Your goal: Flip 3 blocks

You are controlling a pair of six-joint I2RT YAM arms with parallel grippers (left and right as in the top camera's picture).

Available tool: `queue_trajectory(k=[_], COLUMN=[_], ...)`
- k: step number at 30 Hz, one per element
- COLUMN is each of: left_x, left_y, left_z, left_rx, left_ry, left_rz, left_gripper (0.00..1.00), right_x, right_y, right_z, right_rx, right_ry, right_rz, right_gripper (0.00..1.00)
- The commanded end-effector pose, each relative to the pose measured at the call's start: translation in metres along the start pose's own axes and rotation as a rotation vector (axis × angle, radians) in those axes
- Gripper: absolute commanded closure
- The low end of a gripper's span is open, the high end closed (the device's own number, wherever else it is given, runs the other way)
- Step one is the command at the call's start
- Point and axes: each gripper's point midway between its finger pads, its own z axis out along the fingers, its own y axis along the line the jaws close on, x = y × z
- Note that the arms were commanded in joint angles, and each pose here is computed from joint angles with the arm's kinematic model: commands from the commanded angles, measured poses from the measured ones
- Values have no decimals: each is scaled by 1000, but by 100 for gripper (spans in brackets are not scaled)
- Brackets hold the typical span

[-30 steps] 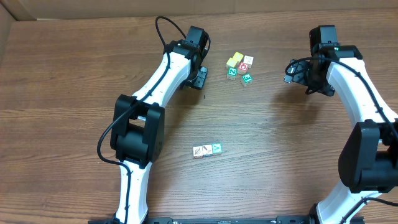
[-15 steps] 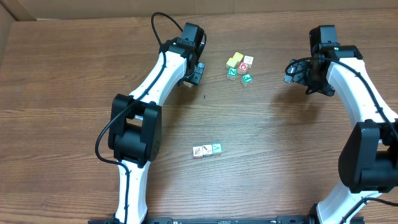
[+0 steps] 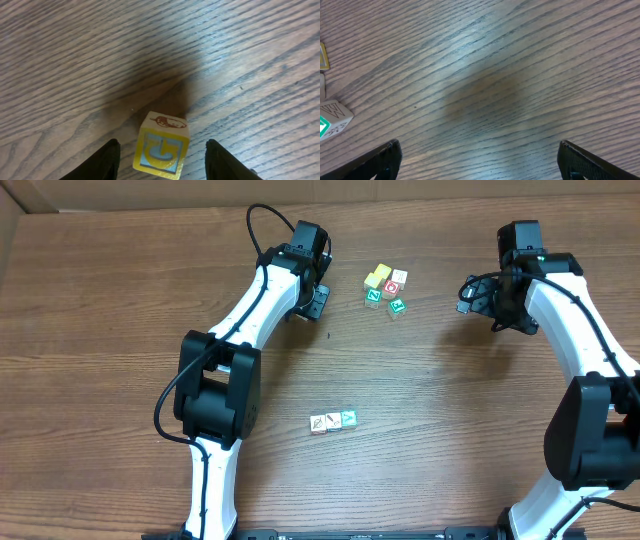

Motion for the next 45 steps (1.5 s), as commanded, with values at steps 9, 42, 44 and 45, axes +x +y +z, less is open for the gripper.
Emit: queue_trajectory(k=[9,42,44,45], left_x=[12,17,13,12], left_y=[-1,12,4,1], left_z=[10,-5,-9,-9], left_rx=[16,57,122,141], left_ry=[37,39,22,19], left_rz=[22,-119,-115,-115], left_gripper=[55,63,58,53], right_x=[-11,-11,-11,-11], right_y=[1,1,1,1], right_z=[-16,-16,-16,-16], right_rx=[-8,-9,-8,-9], right_ry=[-51,-51,-51,-51], right_rz=[-2,-2,-2,-2], right_gripper=[0,0,0,0])
